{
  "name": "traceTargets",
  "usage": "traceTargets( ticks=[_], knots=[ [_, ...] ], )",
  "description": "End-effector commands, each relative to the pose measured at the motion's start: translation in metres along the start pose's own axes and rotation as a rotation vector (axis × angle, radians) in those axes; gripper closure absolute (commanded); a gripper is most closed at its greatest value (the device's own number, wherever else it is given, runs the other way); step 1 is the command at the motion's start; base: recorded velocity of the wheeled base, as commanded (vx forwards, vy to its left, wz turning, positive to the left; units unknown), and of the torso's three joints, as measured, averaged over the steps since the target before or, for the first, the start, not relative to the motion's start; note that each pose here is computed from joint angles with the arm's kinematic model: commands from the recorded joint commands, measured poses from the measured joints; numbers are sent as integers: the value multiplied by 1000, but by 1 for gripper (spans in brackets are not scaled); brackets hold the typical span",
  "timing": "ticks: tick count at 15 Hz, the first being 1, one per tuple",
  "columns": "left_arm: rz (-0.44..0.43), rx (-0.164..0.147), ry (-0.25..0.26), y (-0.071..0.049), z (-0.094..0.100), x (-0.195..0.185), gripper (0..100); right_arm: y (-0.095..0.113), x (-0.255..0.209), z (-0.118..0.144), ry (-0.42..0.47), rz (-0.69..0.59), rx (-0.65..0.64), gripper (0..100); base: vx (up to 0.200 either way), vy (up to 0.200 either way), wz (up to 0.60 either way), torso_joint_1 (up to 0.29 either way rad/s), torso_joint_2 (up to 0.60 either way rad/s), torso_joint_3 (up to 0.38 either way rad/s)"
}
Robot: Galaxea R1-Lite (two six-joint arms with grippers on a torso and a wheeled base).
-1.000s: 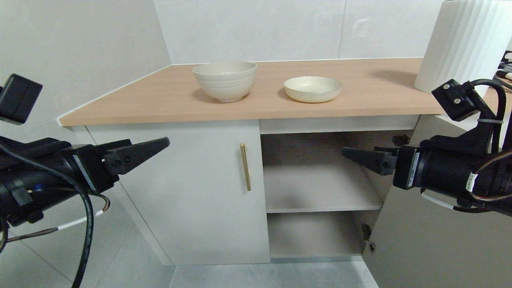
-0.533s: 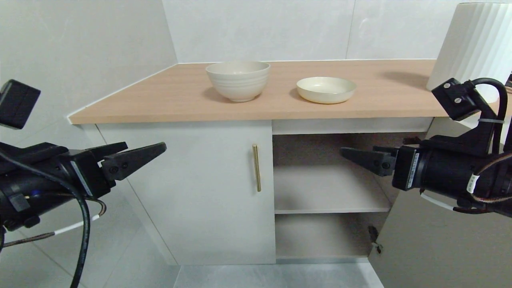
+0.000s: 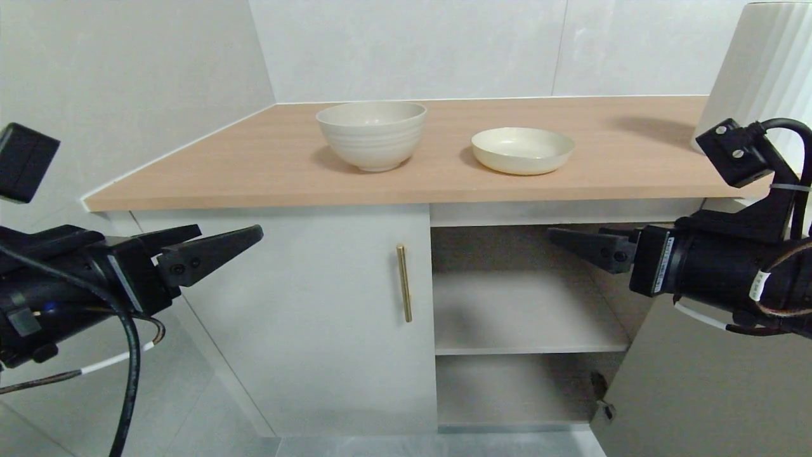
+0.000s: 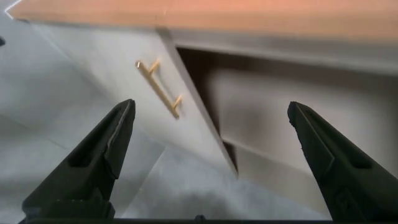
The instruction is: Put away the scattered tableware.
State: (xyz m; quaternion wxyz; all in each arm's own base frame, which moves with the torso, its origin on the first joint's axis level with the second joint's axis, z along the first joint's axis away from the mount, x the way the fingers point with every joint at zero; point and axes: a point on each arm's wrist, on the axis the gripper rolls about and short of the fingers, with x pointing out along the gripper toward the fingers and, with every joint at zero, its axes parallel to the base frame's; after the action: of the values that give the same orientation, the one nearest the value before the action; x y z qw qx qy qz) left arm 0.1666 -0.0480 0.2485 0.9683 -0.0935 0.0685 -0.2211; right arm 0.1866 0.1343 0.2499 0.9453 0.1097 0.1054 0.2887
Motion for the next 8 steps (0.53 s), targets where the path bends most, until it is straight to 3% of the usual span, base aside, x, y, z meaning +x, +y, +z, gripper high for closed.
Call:
traceTargets(
  ticks=[1,2,5,8],
  knots=[
    [-2,1,-6,0,1,0,0,0,-2,1,-5,3,0,0,200,0,0,2,-2,2],
    [-1,1,-10,-1,1,-2,0,1,-4,1,-8,6,0,0,200,0,0,2,2,-2],
    [-33,9,-42,-6,7,-17,0,0,-14,0,-17,19,0,0,0,0,0,0,0,0],
    [-82,-2,0,-10,10,-27,0,0,-20,-3,-19,18,-55,0,0,0,0,0,0,0]
  ],
)
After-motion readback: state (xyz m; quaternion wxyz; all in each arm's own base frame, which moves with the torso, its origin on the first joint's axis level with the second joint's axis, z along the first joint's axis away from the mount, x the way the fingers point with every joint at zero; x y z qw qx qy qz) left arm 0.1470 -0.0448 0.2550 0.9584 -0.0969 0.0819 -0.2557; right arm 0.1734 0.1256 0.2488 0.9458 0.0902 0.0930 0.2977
